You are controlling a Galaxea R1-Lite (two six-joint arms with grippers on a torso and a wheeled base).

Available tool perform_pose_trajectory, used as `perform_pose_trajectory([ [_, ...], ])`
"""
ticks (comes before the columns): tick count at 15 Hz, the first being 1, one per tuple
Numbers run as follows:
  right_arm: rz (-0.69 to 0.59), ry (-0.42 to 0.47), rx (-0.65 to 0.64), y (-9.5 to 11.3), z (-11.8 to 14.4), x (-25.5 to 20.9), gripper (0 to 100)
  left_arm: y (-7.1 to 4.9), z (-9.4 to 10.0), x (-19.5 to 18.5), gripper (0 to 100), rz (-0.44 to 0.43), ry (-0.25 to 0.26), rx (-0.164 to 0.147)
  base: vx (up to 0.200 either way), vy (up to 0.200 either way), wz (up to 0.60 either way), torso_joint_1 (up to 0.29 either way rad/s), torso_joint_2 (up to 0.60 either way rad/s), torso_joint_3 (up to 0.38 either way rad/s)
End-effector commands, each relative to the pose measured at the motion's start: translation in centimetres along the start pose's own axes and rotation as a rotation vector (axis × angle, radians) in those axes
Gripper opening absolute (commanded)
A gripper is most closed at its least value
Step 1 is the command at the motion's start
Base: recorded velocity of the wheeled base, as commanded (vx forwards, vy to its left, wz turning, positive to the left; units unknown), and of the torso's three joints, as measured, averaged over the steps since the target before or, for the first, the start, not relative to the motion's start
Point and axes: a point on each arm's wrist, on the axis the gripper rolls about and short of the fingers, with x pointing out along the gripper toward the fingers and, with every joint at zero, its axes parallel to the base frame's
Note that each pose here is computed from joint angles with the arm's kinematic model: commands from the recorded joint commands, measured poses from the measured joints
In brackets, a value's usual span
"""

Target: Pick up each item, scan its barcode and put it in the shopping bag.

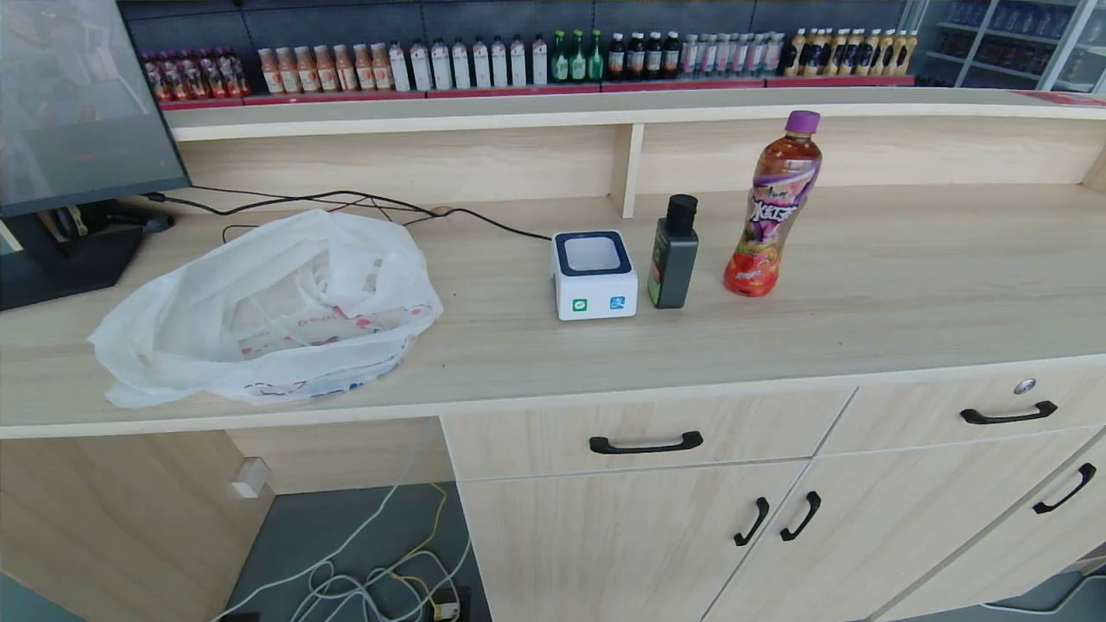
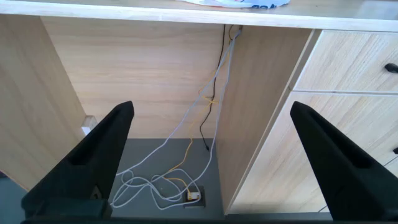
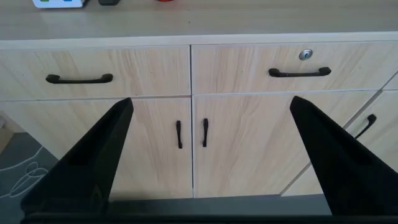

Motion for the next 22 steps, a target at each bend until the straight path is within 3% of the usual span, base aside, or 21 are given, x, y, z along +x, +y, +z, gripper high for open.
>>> perform_pose_trajectory([
  [1,0.045,0.14,-0.002,0.0,3.3,4.6,100,0.0,0.0,0.0,100,0.001,0.0,0.0,0.0,0.0,0.0,0.0,0.0,0.0],
  [4,0.232,0.154,-0.046,1.7,4.6,9.5,100,0.0,0.0,0.0,100,0.001,0.0,0.0,0.0,0.0,0.0,0.0,0.0,0.0],
  [8,0.358,0.071,-0.075,5.2,5.0,15.7,100,0.0,0.0,0.0,100,0.001,0.0,0.0,0.0,0.0,0.0,0.0,0.0,0.0],
  [12,0.35,-0.056,-0.062,7.3,5.2,21.6,100,0.0,0.0,0.0,100,0.001,0.0,0.0,0.0,0.0,0.0,0.0,0.0,0.0],
  [15,0.303,-0.298,-0.011,9.5,6.8,26.9,100,0.0,0.0,0.0,100,0.001,0.0,0.0,0.0,0.0,0.0,0.0,0.0,0.0],
  [16,0.276,-0.338,0.019,10.0,6.6,27.8,100,0.0,0.0,0.0,100,0.001,0.0,0.0,0.0,0.0,0.0,0.0,0.0,0.0],
  [20,0.215,-0.306,0.043,10.6,6.0,28.9,100,0.0,0.0,0.0,100,0.001,0.0,0.0,0.0,0.0,0.0,0.0,0.0,0.0],
  [22,0.232,-0.279,0.04,12.2,6.2,29.6,100,0.0,0.0,0.0,100,0.001,0.0,0.0,0.0,0.0,0.0,0.0,0.0,0.0],
])
